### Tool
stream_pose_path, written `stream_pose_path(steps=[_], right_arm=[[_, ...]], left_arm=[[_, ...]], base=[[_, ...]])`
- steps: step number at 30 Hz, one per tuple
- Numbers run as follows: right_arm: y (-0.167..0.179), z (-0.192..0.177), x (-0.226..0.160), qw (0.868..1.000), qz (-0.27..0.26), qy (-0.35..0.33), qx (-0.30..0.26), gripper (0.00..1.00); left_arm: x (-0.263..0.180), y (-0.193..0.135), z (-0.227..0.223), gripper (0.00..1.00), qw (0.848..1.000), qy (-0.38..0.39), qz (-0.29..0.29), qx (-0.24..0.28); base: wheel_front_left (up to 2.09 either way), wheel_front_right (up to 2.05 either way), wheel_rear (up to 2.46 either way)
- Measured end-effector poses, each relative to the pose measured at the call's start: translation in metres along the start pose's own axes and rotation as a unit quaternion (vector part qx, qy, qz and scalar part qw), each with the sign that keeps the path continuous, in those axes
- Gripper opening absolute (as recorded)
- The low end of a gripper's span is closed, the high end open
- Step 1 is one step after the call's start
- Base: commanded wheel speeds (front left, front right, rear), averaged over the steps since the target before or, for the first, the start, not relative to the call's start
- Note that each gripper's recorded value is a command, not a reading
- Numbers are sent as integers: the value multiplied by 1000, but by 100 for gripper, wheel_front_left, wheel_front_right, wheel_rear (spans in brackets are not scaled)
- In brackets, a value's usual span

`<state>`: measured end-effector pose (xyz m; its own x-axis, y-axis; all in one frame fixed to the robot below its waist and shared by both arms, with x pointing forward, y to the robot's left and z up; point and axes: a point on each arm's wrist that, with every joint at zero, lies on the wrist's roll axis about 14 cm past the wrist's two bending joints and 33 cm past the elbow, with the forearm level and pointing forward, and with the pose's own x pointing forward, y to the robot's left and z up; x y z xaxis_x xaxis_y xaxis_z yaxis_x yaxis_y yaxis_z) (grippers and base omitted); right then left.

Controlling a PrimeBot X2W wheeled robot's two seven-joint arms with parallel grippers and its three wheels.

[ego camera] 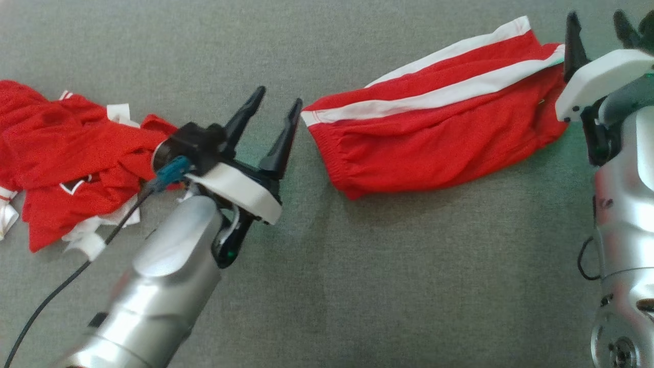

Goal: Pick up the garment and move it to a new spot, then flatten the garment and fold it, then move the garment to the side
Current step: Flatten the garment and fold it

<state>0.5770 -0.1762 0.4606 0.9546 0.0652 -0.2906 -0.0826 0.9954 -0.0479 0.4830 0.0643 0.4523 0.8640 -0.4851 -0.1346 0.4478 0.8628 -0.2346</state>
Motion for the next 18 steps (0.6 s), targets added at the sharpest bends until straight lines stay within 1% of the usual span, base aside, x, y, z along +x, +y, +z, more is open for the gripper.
stream_pose_path(steps=[4,7,9,10,13,16,18], right_arm=[[9,42,-14,996,17,-88,12,100],[12,56,-35,991,27,-132,10,100],[9,53,-51,989,26,-147,19,100],[9,53,-51,989,26,-147,19,100],[3,39,-78,987,19,-153,35,100],[-1,24,-104,986,9,-154,59,100],[1,12,-120,986,6,-149,72,100]], left_arm=[[-9,7,26,100,999,-46,25,-6],[-19,6,51,100,995,-88,35,0],[-28,5,66,100,992,-116,48,14],[-28,5,66,100,992,-116,48,14],[-45,-2,79,100,987,-150,58,15],[-63,-12,76,100,985,-160,62,16],[-73,-17,73,100,984,-166,70,6]], base=[[0,0,0],[0,0,0],[0,0,0],[0,0,0],[0,0,0],[0,0,0],[0,0,0]])
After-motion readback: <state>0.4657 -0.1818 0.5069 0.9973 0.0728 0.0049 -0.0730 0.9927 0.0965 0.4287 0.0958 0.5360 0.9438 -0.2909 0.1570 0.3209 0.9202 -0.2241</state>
